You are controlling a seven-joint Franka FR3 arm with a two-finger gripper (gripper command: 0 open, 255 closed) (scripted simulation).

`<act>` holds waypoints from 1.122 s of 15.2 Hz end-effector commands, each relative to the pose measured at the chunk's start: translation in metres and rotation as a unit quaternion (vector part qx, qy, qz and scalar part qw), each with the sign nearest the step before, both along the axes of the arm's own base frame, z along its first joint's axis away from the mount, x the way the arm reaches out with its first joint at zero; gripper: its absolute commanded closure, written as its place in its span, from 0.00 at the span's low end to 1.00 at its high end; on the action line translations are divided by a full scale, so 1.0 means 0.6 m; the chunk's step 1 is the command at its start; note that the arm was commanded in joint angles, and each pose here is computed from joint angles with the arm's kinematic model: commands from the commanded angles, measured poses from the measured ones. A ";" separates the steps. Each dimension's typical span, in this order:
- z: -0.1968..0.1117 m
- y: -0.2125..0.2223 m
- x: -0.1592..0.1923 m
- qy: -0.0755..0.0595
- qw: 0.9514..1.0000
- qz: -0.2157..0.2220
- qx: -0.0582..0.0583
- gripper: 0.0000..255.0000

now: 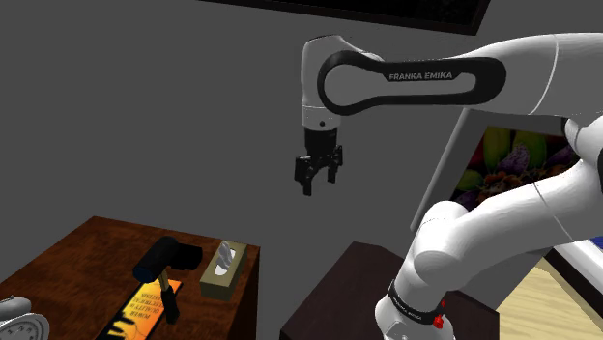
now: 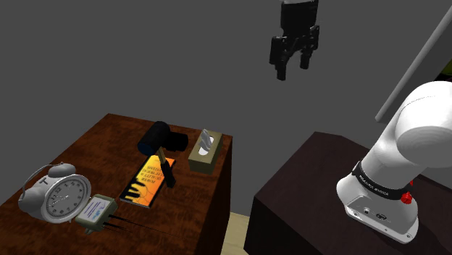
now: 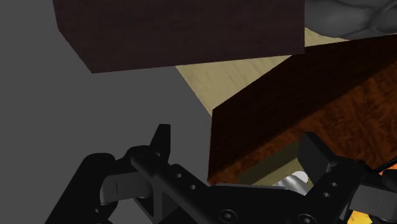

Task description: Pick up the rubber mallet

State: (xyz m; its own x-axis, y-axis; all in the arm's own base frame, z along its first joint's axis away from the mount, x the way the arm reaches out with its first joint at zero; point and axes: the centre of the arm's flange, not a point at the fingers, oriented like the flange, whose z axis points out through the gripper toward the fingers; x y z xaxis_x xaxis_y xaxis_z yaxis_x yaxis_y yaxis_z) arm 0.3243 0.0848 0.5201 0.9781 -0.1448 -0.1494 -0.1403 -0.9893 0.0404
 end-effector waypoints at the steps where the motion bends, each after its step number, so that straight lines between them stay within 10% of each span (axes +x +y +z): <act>1: -0.017 0.038 0.011 -0.005 1.000 -0.013 -0.001 0.00; 17: -0.133 0.336 0.137 -0.041 0.993 -0.106 -0.012 0.00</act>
